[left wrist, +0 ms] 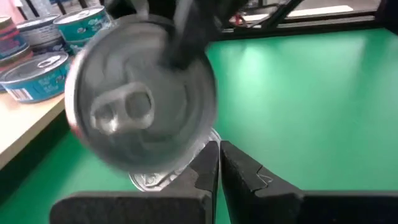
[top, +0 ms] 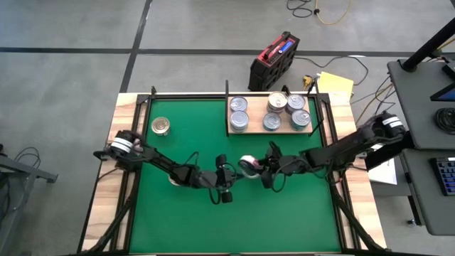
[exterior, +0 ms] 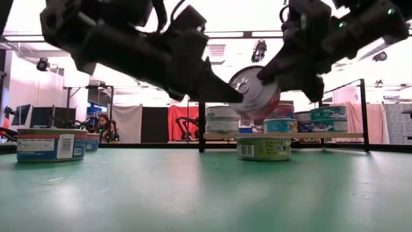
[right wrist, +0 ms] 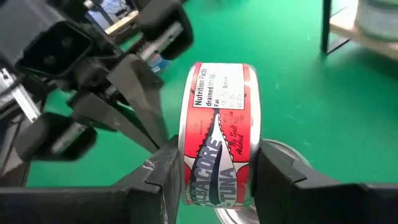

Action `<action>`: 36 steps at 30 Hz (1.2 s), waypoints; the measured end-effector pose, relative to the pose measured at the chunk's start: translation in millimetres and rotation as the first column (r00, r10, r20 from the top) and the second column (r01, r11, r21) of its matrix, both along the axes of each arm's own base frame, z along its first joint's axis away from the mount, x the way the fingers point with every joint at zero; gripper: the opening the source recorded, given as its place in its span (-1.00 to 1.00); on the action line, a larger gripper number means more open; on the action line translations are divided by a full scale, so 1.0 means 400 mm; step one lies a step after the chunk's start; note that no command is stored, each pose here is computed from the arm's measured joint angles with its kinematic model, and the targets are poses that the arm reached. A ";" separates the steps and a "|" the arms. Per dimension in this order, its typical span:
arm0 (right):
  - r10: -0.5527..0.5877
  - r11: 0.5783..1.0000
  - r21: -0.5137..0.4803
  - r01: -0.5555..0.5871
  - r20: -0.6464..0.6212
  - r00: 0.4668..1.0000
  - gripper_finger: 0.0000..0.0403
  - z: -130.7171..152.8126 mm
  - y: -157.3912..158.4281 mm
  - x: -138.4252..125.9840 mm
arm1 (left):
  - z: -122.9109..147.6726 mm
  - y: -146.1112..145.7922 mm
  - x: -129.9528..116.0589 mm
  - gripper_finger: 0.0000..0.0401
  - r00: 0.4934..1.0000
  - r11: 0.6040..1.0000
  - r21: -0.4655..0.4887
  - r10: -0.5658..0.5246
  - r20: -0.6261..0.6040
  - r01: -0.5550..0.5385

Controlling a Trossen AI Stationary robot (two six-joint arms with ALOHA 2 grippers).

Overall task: Stack canned seafood by type on shelf
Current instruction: Stack the red tuna can on top of the red tuna can on the shelf

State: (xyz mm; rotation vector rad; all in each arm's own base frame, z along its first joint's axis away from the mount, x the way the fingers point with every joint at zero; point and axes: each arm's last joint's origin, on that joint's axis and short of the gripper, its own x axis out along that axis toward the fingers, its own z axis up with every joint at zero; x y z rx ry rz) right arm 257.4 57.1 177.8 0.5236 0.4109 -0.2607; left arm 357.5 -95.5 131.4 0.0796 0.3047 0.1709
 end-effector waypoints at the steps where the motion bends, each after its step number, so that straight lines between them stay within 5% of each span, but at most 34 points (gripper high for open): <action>1: 0.004 1.000 -0.007 -0.004 -0.005 1.000 -0.32 0.009 0.000 -0.008 | 0.010 -0.004 -0.005 -1.00 1.000 1.000 0.005 -0.006 -0.007 0.006; 11: -0.001 0.994 -0.110 0.001 0.006 1.000 -0.32 0.100 -0.007 -0.099 | 0.155 0.005 -0.054 -1.00 1.000 0.998 0.057 -0.029 -0.005 0.029; 22: 0.036 0.964 -0.267 -0.009 0.097 0.995 -0.32 0.169 -0.036 -0.139 | 0.333 0.026 -0.090 -1.00 0.994 0.918 0.394 -0.008 0.112 -0.037; 28: 0.025 0.935 -0.355 0.006 0.083 0.996 -0.32 0.177 -0.067 -0.140 | 0.382 0.070 -0.074 -1.00 0.983 0.953 0.264 0.117 0.141 -0.152; 32: 0.021 0.923 -0.385 0.010 0.076 0.997 -0.32 0.181 -0.097 -0.138 | 0.434 0.202 -0.065 -1.00 0.993 0.992 0.067 -0.110 0.032 0.108; 36: 0.092 0.913 -0.406 -0.047 0.093 0.991 -0.32 0.188 -0.129 -0.129 | 0.469 0.338 -0.062 -1.00 0.932 0.927 -0.118 -0.361 -0.014 0.357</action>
